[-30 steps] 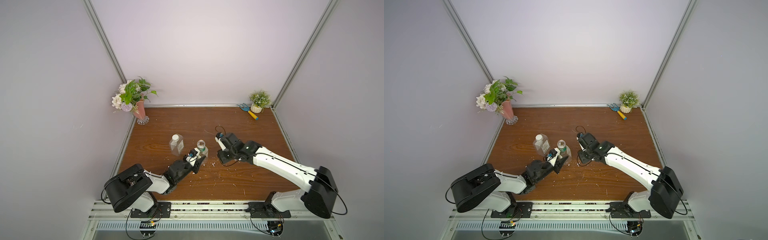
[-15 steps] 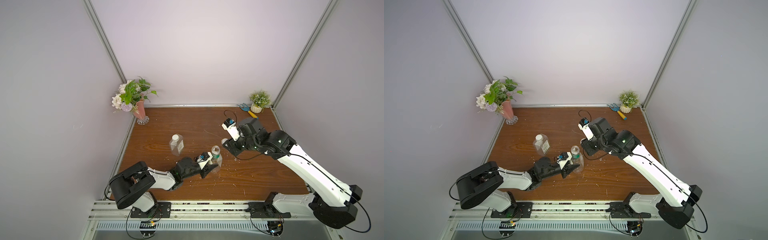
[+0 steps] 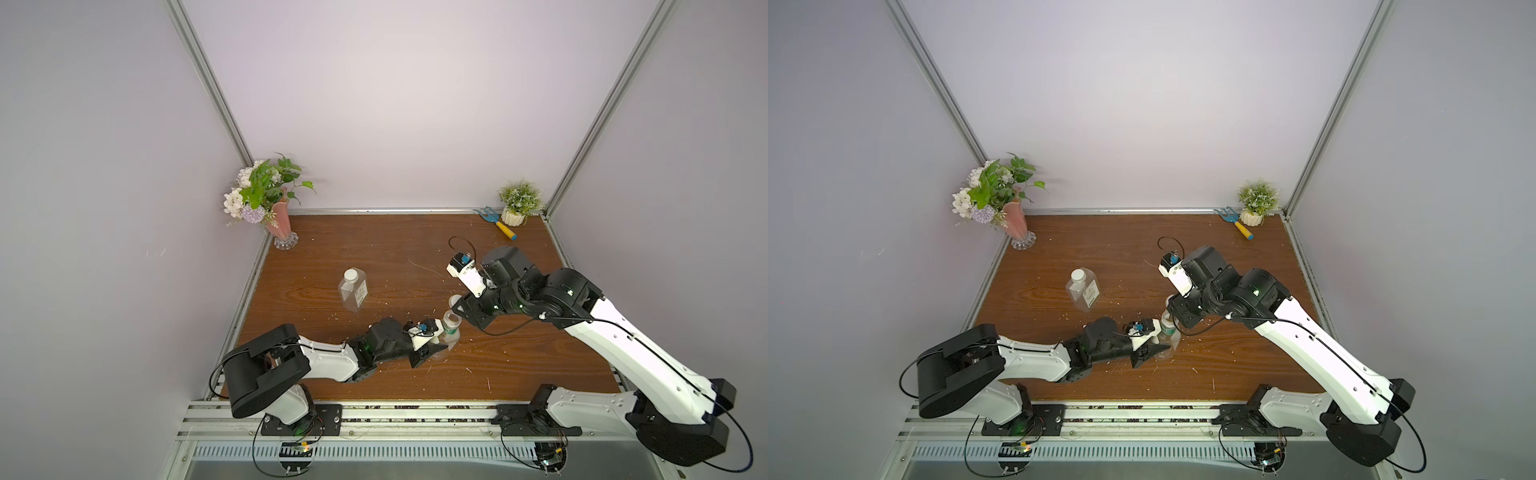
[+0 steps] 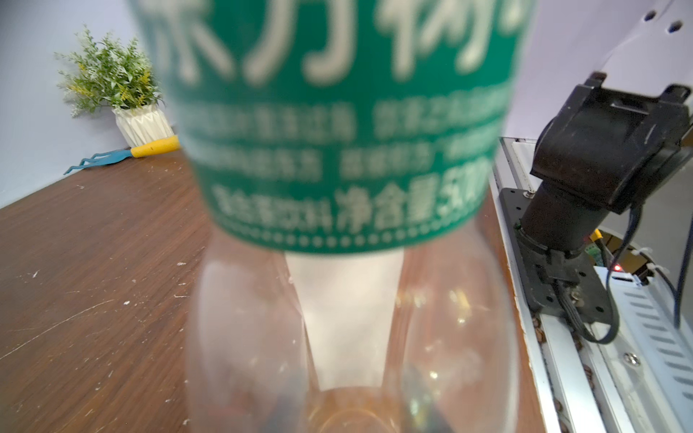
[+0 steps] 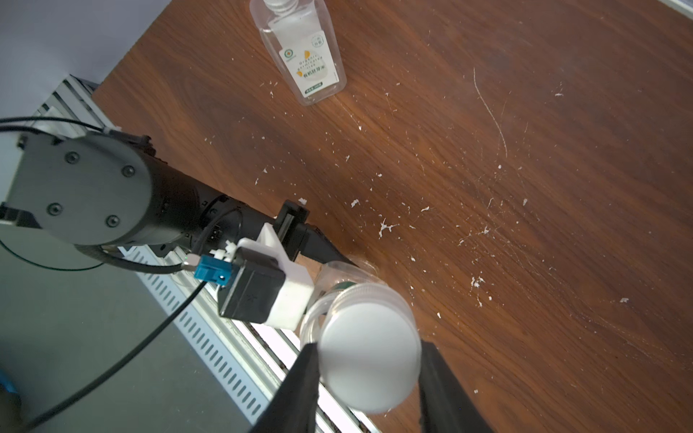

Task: Screw on the bottle caps
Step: Screw the bottle cap onto the plastic bottle.

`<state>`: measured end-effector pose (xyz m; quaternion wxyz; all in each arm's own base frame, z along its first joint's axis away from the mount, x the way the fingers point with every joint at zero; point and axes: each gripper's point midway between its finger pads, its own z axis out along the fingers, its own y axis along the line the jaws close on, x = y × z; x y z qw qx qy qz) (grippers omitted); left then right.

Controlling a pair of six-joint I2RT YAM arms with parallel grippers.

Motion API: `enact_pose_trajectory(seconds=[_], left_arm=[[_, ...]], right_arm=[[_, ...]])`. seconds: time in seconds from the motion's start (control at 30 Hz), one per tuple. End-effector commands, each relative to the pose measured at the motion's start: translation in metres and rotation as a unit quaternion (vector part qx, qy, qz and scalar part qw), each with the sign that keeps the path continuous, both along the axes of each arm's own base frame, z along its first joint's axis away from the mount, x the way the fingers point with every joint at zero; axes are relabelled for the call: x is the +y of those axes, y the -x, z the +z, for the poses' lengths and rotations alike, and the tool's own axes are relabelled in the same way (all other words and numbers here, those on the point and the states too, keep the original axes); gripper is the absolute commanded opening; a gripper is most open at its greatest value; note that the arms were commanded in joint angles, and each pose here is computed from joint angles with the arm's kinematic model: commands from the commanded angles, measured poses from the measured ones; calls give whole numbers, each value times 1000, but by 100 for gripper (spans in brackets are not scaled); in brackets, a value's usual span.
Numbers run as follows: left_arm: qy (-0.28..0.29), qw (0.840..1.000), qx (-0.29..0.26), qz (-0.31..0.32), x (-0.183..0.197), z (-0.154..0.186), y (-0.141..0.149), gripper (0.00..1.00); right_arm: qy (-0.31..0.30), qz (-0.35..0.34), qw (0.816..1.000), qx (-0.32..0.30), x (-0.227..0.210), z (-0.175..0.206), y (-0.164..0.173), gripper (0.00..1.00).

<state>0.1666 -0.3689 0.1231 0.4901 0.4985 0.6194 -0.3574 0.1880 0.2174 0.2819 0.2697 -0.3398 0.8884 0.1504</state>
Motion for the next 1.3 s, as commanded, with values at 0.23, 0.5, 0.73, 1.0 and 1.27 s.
enact_pose_trajectory(seconds=[0.23,0.5,0.73,1.0,1.27], left_arm=[[-14,1000,-27,4,-3,2,0,19],[-13,999,-32,6,-2,4,0,18],[-8,999,-36,1,-2,9,4,18],[-8,999,-40,-3,-4,11,8,17],[-6,999,-46,5,-1,14,7,17]], right_arm=[[20,15,999,33,-8,-17,26,34],[30,21,999,38,-9,-24,32,34],[53,7,998,23,-14,-30,23,33],[52,1,999,9,-8,-29,13,33],[21,30,999,30,7,-36,22,33]])
